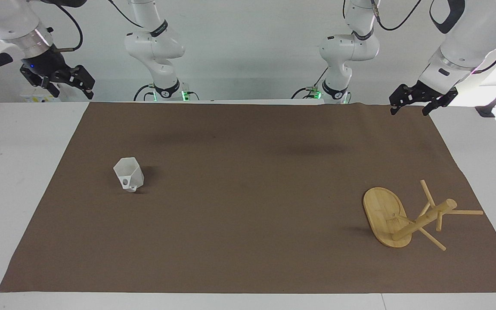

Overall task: Hang cup on rack
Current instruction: 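Move the right gripper in toward the white hexagonal cup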

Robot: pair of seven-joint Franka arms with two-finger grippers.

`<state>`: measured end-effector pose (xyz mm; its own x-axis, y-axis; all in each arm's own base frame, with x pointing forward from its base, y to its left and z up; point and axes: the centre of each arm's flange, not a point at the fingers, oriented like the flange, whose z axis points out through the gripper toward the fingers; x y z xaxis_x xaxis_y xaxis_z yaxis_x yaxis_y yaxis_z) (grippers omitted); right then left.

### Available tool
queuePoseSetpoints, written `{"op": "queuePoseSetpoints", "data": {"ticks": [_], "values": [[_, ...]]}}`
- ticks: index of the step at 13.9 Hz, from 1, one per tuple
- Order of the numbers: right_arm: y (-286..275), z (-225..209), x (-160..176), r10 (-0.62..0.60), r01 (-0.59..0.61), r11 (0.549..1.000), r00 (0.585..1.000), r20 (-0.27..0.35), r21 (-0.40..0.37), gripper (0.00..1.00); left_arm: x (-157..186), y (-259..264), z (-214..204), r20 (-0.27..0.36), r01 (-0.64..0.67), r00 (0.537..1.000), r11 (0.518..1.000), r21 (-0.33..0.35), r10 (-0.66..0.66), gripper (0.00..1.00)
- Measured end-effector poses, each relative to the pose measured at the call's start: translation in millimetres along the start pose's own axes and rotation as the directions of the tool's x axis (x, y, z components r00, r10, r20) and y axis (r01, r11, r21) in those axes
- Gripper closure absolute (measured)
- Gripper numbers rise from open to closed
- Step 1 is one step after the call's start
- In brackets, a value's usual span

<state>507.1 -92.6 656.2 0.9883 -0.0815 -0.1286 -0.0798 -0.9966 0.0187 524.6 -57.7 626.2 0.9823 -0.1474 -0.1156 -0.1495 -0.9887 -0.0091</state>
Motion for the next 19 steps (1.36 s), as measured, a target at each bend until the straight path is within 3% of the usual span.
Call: {"op": "queuePoseSetpoints", "data": {"ticks": [8, 10, 11, 12, 14, 17, 19], "values": [[4, 1, 0, 0.012, -0.012, 1.000, 1.000, 0.000, 0.001, 0.00, 0, 0, 0, 0.001, 0.000, 1.000, 1.000, 0.000, 0.000, 0.00], [2, 1, 0, -0.058, 0.058, 0.998, 0.998, 0.002, 0.001, 0.00, 0, 0, 0, 0.001, 0.000, 1.000, 1.000, 0.000, 0.000, 0.00], [2, 0, 0, -0.169, 0.169, 0.986, 0.986, -0.003, 0.000, 0.00, 0, 0, 0, 0.001, 0.000, 1.000, 1.000, 0.000, 0.000, 0.00], [2, -1, 2, -0.297, 0.297, 0.955, 0.955, -0.016, -0.006, 0.00, 0, 0, 1, 0.001, 0.000, 1.000, 1.000, 0.000, 0.000, 0.00], [10, -3, 7, -0.540, 0.539, 0.842, 0.840, -0.051, -0.038, 0.00, 0, 0, 1, 0.002, 0.000, 1.000, 1.000, 0.000, 0.000, 0.00], [46, 11, 19, -0.786, 0.792, 0.610, 0.603, -0.132, -0.015, 0.00, 0, 0, 1, 0.002, 0.000, 1.000, 1.000, 0.000, 0.000, 0.00], [79, 36, 32, -0.860, 0.885, 0.466, 0.459, -0.222, 0.023, 0.00, 0, 0, 1, 0.002, 0.000, 1.000, 1.000, 0.000, 0.000, 0.00]]}}
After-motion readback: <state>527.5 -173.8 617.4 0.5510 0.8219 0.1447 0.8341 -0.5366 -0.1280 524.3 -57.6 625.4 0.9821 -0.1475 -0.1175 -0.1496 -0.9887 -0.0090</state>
